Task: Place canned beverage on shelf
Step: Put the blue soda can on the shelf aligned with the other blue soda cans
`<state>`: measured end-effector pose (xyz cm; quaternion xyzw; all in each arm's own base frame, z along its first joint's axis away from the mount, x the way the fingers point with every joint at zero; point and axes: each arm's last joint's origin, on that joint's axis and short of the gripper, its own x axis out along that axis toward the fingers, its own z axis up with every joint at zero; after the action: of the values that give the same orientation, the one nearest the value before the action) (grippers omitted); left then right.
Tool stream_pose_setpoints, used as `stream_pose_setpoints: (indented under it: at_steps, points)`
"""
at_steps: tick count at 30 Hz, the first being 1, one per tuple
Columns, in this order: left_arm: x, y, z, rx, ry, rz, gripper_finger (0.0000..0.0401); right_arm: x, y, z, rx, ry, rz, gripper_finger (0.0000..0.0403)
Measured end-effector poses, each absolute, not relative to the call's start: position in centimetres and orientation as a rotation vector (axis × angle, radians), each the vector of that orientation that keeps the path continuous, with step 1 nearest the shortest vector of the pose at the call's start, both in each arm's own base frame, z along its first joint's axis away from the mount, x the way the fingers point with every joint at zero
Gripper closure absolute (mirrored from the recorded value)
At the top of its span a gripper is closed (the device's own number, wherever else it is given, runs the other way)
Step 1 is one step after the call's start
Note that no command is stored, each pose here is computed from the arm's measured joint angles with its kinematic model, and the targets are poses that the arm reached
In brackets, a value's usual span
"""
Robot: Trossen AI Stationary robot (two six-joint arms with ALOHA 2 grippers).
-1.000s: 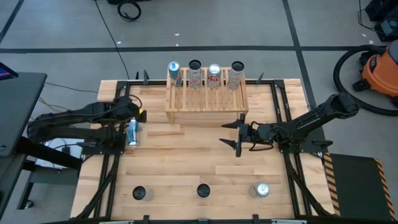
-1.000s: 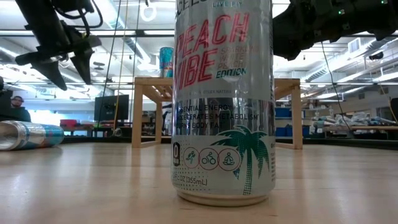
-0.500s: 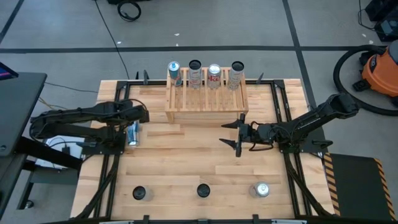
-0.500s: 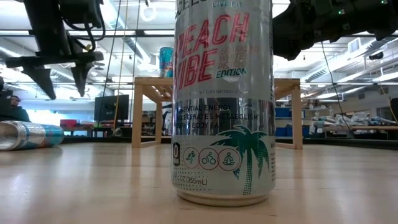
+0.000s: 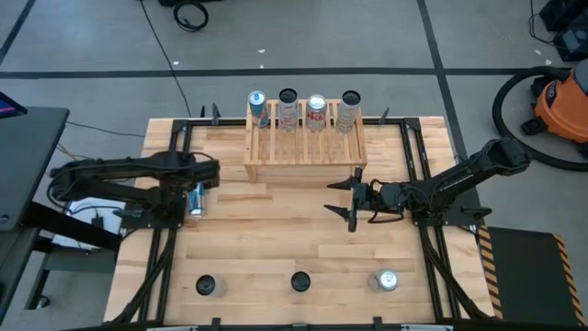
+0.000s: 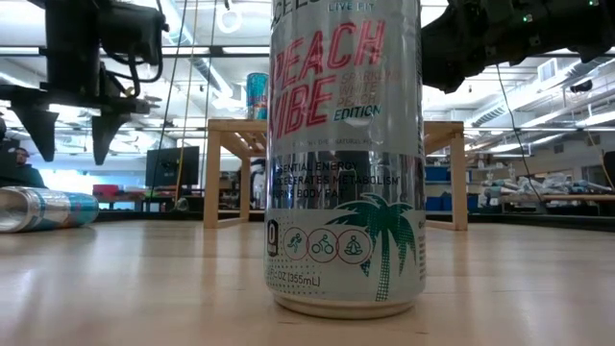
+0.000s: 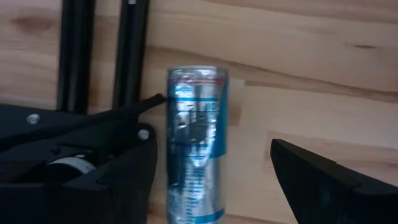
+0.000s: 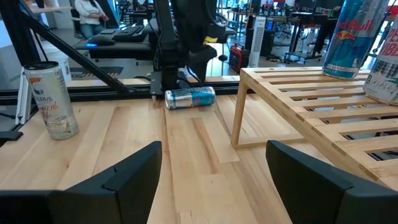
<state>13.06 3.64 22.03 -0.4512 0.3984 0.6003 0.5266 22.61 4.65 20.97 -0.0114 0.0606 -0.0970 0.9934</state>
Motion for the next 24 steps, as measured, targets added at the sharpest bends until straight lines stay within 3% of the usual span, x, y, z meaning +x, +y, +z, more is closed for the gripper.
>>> stream_pose_setpoints:
  at_steps: [24]
  points:
    - [16.1, 4.5, 18.7, -1.01, 1.097, 1.56, 0.0086, 22.6, 4.7, 21.0, -0.023, 0.122, -0.194, 0.0106]
